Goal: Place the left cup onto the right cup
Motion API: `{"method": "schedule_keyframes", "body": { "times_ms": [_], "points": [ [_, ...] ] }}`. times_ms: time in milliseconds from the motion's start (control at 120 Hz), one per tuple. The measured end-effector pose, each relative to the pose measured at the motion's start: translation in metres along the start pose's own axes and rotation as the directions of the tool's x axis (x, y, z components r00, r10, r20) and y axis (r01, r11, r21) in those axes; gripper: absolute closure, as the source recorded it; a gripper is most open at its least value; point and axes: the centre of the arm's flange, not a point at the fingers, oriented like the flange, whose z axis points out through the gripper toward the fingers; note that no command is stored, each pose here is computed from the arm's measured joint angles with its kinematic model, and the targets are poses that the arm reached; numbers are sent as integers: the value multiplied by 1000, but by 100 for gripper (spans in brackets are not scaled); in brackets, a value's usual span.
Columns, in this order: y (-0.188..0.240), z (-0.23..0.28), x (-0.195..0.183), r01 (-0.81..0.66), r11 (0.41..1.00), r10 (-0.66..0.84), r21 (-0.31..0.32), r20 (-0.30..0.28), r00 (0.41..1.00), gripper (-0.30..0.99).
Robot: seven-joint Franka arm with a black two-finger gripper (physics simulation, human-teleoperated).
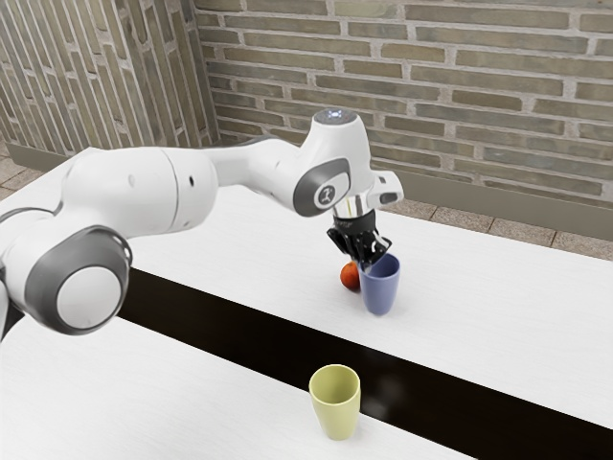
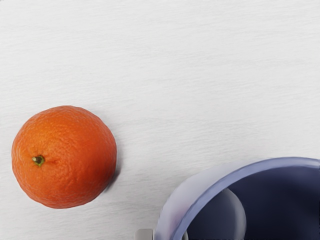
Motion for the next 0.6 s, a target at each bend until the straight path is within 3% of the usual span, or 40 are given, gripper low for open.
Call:
{"method": "schedule_keyframes", "body": {
  "times_ms": [317, 600],
  "points": [
    [17, -97, -54, 13, 1000, -13, 25, -13, 1000, 78],
    [32, -147, -119, 76, 997, -76, 17, 5, 997, 79]
  ]
}}
